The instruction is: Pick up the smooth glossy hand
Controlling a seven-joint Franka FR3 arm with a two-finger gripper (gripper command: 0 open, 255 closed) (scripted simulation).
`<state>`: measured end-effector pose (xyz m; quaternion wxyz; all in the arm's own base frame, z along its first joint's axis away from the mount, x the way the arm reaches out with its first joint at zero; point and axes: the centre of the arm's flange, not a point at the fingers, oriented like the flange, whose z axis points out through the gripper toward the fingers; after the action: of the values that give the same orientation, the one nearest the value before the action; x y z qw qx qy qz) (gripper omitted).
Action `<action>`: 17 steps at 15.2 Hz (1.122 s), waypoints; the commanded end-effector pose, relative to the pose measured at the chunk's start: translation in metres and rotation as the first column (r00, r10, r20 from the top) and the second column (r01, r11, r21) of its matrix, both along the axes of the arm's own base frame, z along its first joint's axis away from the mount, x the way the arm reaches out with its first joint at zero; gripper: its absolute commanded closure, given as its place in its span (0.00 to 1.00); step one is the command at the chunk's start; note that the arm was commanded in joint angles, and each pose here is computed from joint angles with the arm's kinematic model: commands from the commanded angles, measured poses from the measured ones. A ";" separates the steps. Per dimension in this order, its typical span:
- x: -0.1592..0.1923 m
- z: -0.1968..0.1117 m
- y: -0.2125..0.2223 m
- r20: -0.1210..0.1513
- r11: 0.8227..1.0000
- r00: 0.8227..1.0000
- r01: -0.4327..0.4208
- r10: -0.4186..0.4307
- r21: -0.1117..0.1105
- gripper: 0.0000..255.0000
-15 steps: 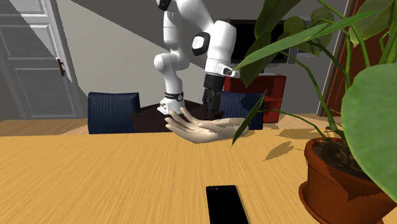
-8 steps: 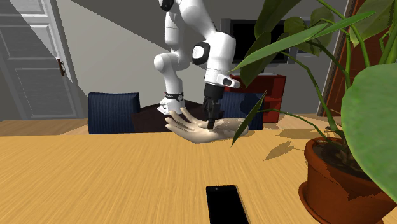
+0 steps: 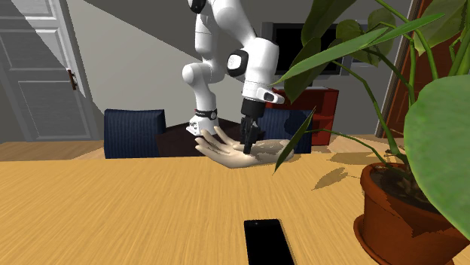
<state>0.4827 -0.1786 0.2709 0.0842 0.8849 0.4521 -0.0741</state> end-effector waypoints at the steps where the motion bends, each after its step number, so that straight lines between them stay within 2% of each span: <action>1: 0.000 -0.001 0.000 -0.002 1.000 1.000 0.000 0.000 0.001 1.00; 17: 0.000 0.078 0.000 -0.002 1.000 1.000 0.000 0.000 0.001 1.00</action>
<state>0.4830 -0.1783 0.3434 0.0830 0.8849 0.4522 -0.0754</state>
